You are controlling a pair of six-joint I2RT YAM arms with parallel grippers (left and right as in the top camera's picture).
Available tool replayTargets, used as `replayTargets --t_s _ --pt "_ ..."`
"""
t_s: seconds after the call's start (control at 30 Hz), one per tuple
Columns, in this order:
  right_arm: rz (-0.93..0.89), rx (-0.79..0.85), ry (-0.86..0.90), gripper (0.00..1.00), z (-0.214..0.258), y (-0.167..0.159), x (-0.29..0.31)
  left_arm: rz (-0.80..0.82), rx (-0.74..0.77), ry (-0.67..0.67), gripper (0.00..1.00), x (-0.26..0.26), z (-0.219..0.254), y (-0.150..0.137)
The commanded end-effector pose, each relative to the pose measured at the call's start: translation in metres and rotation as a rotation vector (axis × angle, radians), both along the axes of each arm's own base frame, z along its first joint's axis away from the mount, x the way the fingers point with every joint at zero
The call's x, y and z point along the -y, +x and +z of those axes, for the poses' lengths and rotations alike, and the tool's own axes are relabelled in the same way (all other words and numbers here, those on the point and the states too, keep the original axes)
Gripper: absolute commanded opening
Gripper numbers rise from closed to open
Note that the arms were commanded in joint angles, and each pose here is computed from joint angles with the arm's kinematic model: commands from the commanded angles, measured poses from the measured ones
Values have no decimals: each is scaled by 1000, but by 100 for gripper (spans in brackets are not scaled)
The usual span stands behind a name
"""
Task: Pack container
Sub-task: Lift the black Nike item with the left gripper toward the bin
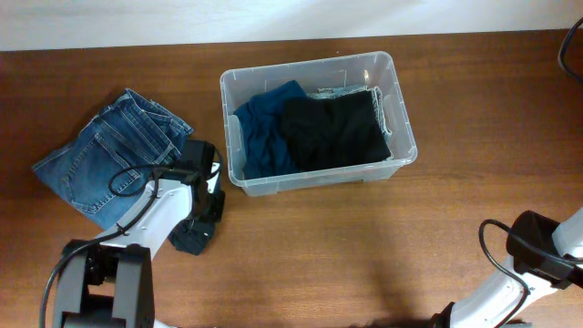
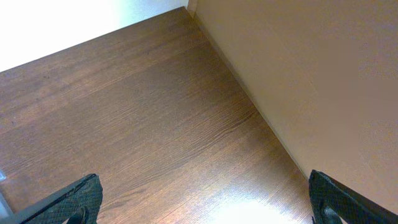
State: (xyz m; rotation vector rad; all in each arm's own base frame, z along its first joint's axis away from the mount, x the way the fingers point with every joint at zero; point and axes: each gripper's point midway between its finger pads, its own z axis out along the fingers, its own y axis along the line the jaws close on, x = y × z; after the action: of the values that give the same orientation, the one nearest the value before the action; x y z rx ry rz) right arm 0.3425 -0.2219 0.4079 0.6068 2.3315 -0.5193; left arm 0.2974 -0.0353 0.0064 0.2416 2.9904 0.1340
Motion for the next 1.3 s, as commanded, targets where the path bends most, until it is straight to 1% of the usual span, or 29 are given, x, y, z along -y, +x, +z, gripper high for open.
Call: replayTargets --t_s 0.0,0.13,0.23,0.3,0.43,0.57,0.7,0.8,0.9,0.93,1.03,1.27 --pt "-9 -9 -1 98 -1 -2 1 5 -111 -26 1 3 -12 -24" --pt "-9 -9 -1 98 -1 -2 1 19 -64 -33 1 6 19 -6" --pt "-9 -9 -1 98 -1 -2 1 113 -3 -8 1 0 49 10" --pt "-9 -9 -1 98 -1 -2 1 139 47 -8 1 0 73 22" --pt "-9 -9 -1 98 -1 -2 1 190 156 -47 1 3 129 42" --pt "-9 -9 -1 98 -1 -2 1 211 256 -88 1 8 178 55" --pt "-9 -10 -1 98 -2 -2 1 208 351 -185 1 21 221 66" --pt "-9 -9 -1 98 -1 -2 1 204 387 -238 1 34 237 71" --pt "-9 -9 -1 98 -1 -2 1 258 398 -287 1 47 240 73" --pt "-9 -9 -1 98 -1 -2 1 244 399 -329 1 61 242 74" --pt "-9 -9 -1 98 -1 -2 1 189 438 -398 1 92 252 80" --pt "-9 -9 -1 98 -1 -2 1 56 531 -488 1 154 270 87"
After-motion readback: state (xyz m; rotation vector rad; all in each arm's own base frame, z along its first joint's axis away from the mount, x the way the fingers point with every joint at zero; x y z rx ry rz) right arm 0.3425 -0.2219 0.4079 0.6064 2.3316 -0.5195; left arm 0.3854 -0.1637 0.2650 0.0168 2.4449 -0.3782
